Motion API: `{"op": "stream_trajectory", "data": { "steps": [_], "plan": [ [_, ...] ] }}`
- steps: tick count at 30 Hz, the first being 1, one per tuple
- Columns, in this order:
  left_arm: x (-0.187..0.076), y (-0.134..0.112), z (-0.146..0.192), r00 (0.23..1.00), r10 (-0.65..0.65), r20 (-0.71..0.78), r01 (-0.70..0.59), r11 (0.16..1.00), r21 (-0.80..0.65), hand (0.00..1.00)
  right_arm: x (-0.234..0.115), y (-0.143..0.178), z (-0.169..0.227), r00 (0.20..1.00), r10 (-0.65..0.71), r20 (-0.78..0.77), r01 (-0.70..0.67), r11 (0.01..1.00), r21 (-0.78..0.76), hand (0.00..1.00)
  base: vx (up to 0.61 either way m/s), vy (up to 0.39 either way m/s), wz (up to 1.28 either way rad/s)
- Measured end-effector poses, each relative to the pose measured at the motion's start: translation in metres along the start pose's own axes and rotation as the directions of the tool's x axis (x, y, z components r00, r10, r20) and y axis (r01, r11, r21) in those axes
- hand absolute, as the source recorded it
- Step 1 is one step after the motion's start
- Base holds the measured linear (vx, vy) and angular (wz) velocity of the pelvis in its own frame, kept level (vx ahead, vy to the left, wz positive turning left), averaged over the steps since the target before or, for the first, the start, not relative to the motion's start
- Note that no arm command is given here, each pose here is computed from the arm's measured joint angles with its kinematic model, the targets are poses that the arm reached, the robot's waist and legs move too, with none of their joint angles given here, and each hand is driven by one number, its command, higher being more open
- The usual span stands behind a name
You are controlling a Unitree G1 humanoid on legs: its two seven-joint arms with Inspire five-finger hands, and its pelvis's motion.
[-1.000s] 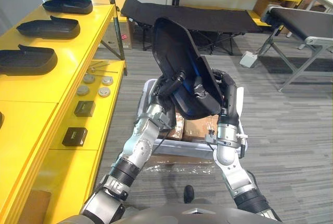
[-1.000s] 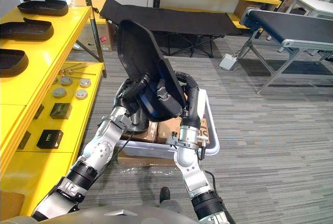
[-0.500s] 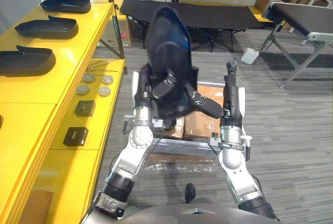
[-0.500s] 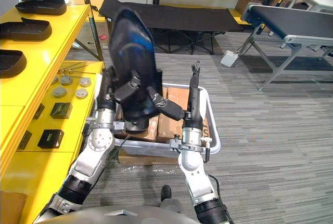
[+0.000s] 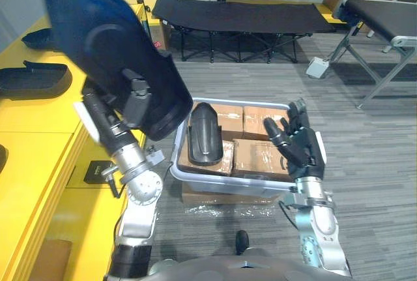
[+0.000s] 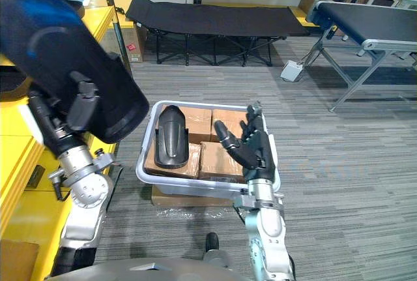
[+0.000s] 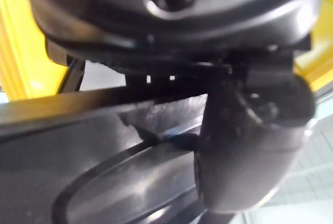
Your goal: Walk over and take three plastic housings, then place them on the shelf
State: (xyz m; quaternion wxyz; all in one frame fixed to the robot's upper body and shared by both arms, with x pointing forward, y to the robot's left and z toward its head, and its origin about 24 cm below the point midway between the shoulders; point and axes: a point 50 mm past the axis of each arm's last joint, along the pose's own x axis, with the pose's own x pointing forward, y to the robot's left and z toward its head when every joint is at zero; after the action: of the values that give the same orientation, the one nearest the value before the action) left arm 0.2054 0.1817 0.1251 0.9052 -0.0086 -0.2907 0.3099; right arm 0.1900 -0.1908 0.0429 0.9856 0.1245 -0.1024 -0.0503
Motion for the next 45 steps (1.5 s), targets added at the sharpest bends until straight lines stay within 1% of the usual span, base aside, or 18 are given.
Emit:
{"op": "stream_trajectory", "data": {
  "steps": [2,6,10,11,13,15,19,20,22,23,25,27,29,31,34,37,42,45],
  "plan": [
    [0.004,0.014,0.006,1.0,0.02,0.024,-0.02,1.0,-0.001,0.0,0.0,-0.009,0.004,1.0,-0.013,0.021,0.012,0.999,0.047,1.0,0.0,0.0,0.06],
    [0.006,0.033,0.006,0.999,0.041,0.029,-0.042,0.998,0.041,0.0,0.005,-0.007,0.009,0.998,0.034,0.046,-0.037,0.997,0.067,1.0,-0.03,-0.009,0.34],
    [0.003,0.049,0.003,0.999,0.037,0.002,-0.037,0.993,0.11,0.0,0.025,0.012,0.013,0.986,0.153,0.073,-0.159,0.984,0.078,1.0,-0.03,-0.035,0.56],
    [0.0,0.054,0.002,1.0,0.025,-0.016,-0.023,0.992,0.124,0.0,0.034,0.02,0.012,0.977,0.201,0.078,-0.207,0.975,0.078,1.0,-0.03,-0.031,0.5],
    [-0.004,0.061,0.004,0.999,0.015,-0.043,-0.009,0.992,0.129,0.0,0.048,0.034,0.007,0.959,0.275,0.064,-0.28,0.957,0.074,1.0,-0.04,-0.02,0.65],
    [-0.008,0.064,0.007,0.998,-0.004,-0.056,0.012,0.99,0.142,0.0,0.053,0.043,-0.001,0.95,0.309,0.037,-0.311,0.946,0.087,1.0,-0.07,-0.02,0.82],
    [-0.012,0.066,0.006,0.992,-0.084,-0.095,0.095,0.988,0.12,0.0,0.051,0.041,-0.008,0.955,0.297,0.003,-0.297,0.951,0.082,1.0,-0.01,0.019,1.88],
    [-0.012,0.065,0.007,0.988,-0.123,-0.096,0.132,0.986,0.103,0.0,0.052,0.034,-0.005,0.964,0.265,0.003,-0.265,0.963,0.041,1.0,0.01,0.097,1.57],
    [-0.013,0.071,0.009,0.986,-0.141,-0.085,0.149,0.985,0.091,0.0,0.057,0.031,-0.006,0.97,0.244,-0.006,-0.244,0.97,-0.021,1.0,0.04,0.248,0.98],
    [-0.013,0.078,0.011,0.988,-0.128,-0.082,0.136,0.986,0.093,0.0,0.059,0.037,-0.009,0.965,0.26,-0.016,-0.26,0.965,-0.037,1.0,0.06,0.259,0.49],
    [-0.01,0.084,0.012,0.991,-0.112,-0.08,0.118,0.989,0.084,0.0,0.059,0.045,-0.011,0.96,0.279,-0.014,-0.279,0.96,-0.017,1.0,0.06,0.171,0.43],
    [-0.009,0.083,0.011,0.987,-0.138,-0.077,0.144,0.986,0.078,0.0,0.059,0.045,-0.011,0.961,0.278,-0.011,-0.278,0.961,-0.009,1.0,0.02,0.131,0.48],
    [-0.006,0.074,0.009,0.963,-0.255,-0.081,0.261,0.963,0.063,0.0,0.057,0.038,-0.011,0.972,0.234,-0.012,-0.235,0.972,-0.013,1.0,-0.04,0.009,0.95],
    [-0.008,0.063,0.003,0.934,-0.344,-0.1,0.347,0.938,0.014,0.0,0.05,0.028,-0.01,0.983,0.182,-0.011,-0.182,0.983,-0.017,1.0,-0.03,-0.062,0.89],
    [-0.011,0.051,0.0,0.906,-0.411,-0.103,0.41,0.911,-0.027,0.0,0.042,0.017,-0.006,0.99,0.139,0.007,-0.139,0.99,-0.017,1.0,0.03,-0.073,0.44],
    [-0.011,0.045,-0.005,0.896,-0.431,-0.11,0.433,0.901,-0.007,0.0,0.042,0.007,-0.002,0.992,0.126,0.02,-0.125,0.992,-0.027,1.0,-0.03,-0.086,0.17],
    [-0.013,0.044,-0.011,0.898,-0.421,-0.131,0.424,0.906,-0.004,0.0,0.043,0.004,0.003,0.98,0.197,0.04,-0.196,0.98,-0.032,1.0,-0.11,-0.067,-0.14],
    [-0.013,0.045,-0.009,0.897,-0.427,-0.114,0.431,0.902,0.01,0.0,0.04,0.005,0.005,0.97,0.235,0.057,-0.234,0.972,-0.024,1.0,-0.1,-0.025,-0.06]
  ]
}}
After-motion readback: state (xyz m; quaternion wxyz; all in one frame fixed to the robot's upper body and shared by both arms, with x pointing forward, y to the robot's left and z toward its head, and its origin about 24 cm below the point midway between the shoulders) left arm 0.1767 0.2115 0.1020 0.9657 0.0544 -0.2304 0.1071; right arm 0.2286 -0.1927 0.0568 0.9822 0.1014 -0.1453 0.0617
